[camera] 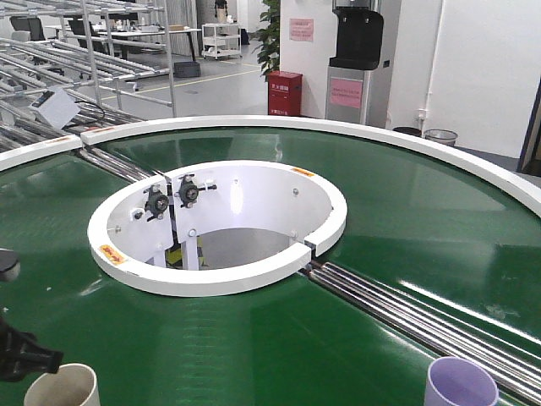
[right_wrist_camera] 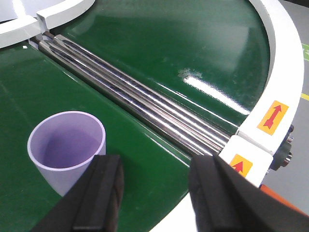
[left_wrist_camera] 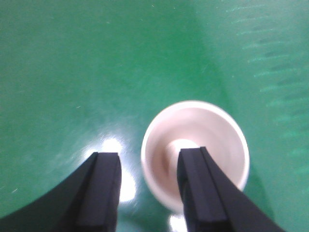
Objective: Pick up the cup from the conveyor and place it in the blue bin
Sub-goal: 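Close left gripper on cream cup rim, right gripper on lavender cup rim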
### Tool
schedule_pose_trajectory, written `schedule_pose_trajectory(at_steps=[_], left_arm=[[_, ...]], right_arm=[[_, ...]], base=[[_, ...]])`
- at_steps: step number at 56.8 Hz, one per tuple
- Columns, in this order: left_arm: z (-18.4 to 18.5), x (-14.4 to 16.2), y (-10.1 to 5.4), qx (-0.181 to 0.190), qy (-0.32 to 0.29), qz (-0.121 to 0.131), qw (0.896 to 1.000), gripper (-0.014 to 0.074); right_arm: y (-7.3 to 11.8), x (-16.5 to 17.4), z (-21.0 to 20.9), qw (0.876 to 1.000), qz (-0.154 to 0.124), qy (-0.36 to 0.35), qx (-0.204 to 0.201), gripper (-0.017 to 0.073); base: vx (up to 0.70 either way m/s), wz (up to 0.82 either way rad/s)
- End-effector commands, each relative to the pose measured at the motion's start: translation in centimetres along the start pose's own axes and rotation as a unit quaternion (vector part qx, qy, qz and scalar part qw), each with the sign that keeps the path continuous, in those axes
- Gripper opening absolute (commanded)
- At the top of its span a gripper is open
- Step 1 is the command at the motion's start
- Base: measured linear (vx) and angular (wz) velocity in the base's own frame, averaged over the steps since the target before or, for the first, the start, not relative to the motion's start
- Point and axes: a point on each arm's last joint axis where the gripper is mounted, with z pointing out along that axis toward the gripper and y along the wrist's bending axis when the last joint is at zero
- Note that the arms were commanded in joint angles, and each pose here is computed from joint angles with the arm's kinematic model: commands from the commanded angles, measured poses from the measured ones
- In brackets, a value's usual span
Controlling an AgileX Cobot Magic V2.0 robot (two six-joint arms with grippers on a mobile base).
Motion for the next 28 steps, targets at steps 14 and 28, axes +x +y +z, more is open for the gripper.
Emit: schedule_pose_trajectory(at_steps=[14, 28], left_arm=[[4.2, -1.7, 0.1, 0.005, 0.030, -0.007, 1.000, 0.0430], [6.8, -1.5, 0.2, 0.004, 0.044, -0.008, 0.999, 0.0430]], right_arm=[[0.0, -1.8, -0.4, 0.998, -0.006, -0.057, -0.001, 0.0404], [0.0, -1.7, -0.4, 0.999, -0.001, -0.049, -0.001, 0.0404]], base=[[0.00, 0.00], [0.00, 0.00]])
